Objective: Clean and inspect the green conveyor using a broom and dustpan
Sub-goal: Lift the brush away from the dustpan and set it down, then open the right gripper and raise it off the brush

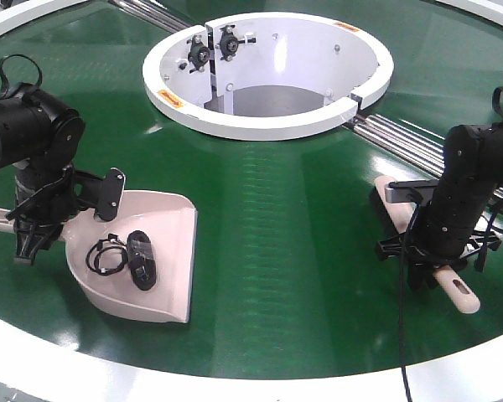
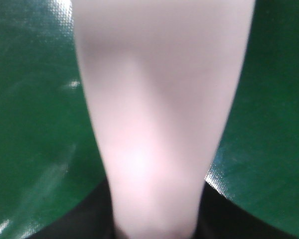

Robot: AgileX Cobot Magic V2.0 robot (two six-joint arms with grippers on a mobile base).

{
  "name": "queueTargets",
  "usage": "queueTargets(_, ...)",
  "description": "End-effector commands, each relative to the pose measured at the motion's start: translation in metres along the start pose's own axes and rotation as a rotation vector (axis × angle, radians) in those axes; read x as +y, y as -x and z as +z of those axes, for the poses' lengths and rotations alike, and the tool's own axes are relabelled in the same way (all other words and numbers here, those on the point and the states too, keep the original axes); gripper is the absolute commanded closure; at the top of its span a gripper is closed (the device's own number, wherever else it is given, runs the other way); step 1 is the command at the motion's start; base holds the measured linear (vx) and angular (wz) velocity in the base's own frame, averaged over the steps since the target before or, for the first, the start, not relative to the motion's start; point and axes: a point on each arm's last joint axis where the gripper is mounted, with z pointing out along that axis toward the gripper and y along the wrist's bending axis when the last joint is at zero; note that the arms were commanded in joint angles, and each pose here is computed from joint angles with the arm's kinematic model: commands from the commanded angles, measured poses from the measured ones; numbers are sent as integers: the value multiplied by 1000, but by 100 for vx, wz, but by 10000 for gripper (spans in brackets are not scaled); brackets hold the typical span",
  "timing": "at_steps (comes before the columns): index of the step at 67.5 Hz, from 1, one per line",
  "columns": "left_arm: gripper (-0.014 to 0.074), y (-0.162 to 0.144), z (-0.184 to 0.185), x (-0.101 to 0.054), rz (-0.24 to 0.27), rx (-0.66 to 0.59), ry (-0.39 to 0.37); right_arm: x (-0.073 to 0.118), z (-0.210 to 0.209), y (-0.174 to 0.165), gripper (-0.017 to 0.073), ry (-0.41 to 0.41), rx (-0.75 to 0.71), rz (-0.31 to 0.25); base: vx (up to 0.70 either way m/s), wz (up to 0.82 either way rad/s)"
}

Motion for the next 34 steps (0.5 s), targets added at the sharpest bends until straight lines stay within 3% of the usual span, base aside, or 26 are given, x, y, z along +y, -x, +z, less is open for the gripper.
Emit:
queueTargets(1,600,-9,-24,2,-16,-5,76,-2,-21,1,350,-2,-65,8,0,0)
queueTargets(20,600,-6,-24,1,-35,-43,51,-2,-21,0,41,-1,-59,9,0,0)
queueTargets(34,600,-6,-24,1,-34,-41,52,-2,-25,0,-42,-3,-76,8,0,0)
